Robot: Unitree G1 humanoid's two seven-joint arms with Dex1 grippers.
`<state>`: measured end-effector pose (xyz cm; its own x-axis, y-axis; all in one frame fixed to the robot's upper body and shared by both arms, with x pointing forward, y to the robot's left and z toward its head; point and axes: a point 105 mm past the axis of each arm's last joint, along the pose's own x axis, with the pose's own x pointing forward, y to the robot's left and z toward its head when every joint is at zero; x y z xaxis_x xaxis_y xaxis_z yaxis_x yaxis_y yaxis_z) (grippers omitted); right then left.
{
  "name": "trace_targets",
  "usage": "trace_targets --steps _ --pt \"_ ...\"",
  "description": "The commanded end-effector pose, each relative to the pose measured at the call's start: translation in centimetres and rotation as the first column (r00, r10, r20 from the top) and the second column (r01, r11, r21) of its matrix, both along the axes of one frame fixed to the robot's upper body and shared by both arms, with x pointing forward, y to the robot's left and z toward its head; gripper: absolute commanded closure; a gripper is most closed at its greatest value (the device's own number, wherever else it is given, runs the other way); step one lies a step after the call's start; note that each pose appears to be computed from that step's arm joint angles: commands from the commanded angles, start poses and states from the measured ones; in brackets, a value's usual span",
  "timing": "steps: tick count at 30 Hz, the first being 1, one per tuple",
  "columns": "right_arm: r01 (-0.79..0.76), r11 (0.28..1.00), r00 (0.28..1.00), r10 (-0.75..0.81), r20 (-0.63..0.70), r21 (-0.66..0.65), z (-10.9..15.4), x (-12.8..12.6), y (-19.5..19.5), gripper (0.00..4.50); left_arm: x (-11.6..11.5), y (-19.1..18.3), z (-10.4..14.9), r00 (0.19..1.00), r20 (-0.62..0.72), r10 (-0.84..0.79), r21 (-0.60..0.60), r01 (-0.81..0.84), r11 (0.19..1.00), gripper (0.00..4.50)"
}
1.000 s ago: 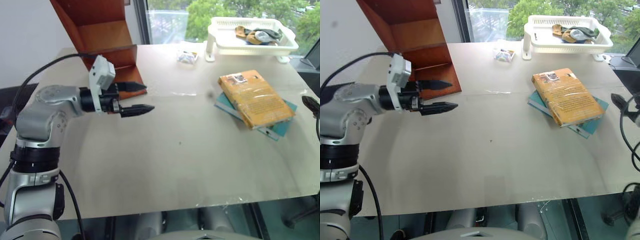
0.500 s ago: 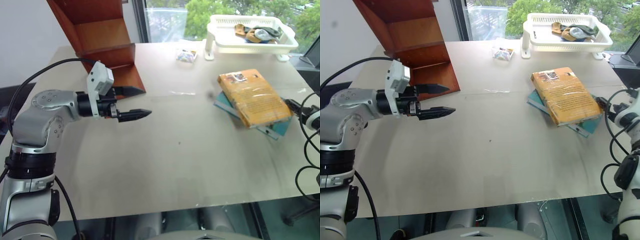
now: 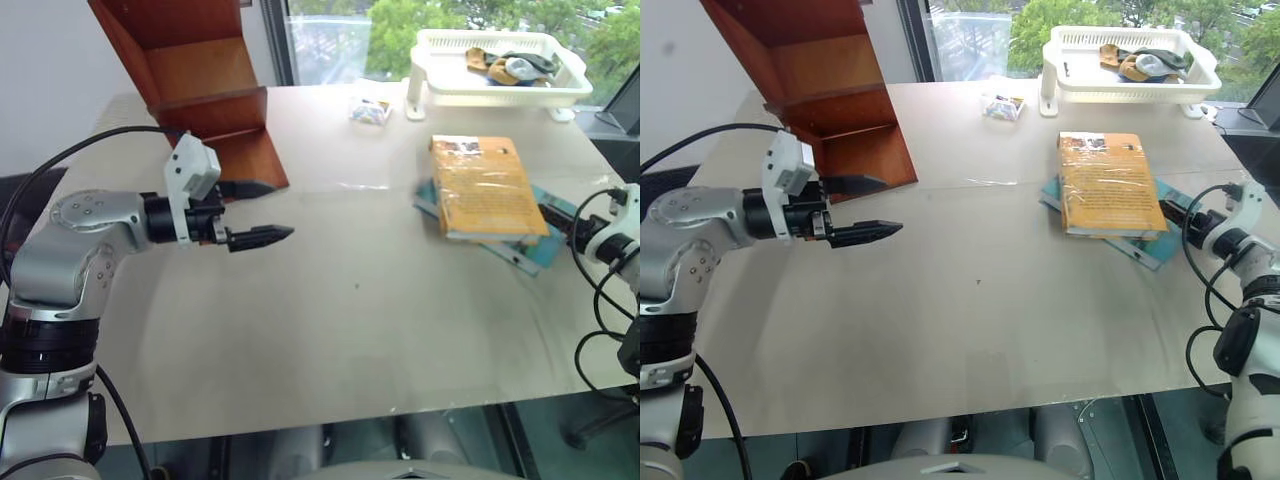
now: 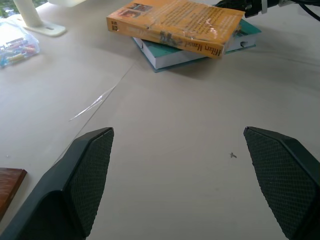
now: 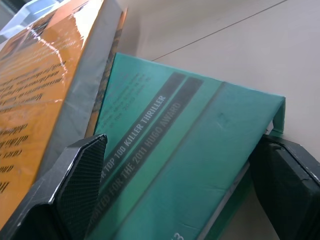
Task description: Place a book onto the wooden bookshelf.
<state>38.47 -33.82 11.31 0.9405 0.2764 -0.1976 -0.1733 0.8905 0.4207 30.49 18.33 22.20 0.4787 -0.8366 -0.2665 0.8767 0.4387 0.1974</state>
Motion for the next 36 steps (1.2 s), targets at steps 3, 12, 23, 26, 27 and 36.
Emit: trace_targets --steps 3,12,23,26,27,36 --pt "-0.185 0.981 0.982 0.182 -0.054 -0.054 -2.1 -0.7 2.6 0.0 -0.2 0.2 1.4 0.998 0.062 0.006 0.011 -0.006 1.0 0.07" --pt "-0.283 0.942 0.958 0.27 -0.098 -0.178 -4.0 -0.8 4.3 0.0 0.3 0.0 1.2 0.998 0.064 -0.003 0.022 0.002 1.0 0.07" --pt "-0.12 0.982 0.992 0.125 0.026 -0.146 -0.4 -0.1 1.4 0.0 0.0 0.1 0.6 0.998 0.056 0.003 0.022 -0.005 1.0 0.07" --pt "-0.086 0.98 0.996 0.09 0.015 -0.182 -0.6 0.4 1.4 0.0 0.2 0.0 0.5 0.998 0.056 0.001 0.027 -0.002 1.0 0.07" --pt "-0.066 0.979 0.997 0.07 0.012 -0.194 -0.6 0.5 1.2 0.0 0.2 0.0 0.5 0.998 0.057 -0.001 0.028 -0.001 1.0 0.07" --pt "0.054 0.989 0.993 -0.039 0.116 -0.137 3.0 1.5 -0.2 0.0 0.1 0.3 0.6 0.998 0.063 0.01 0.042 -0.013 0.999 0.07"
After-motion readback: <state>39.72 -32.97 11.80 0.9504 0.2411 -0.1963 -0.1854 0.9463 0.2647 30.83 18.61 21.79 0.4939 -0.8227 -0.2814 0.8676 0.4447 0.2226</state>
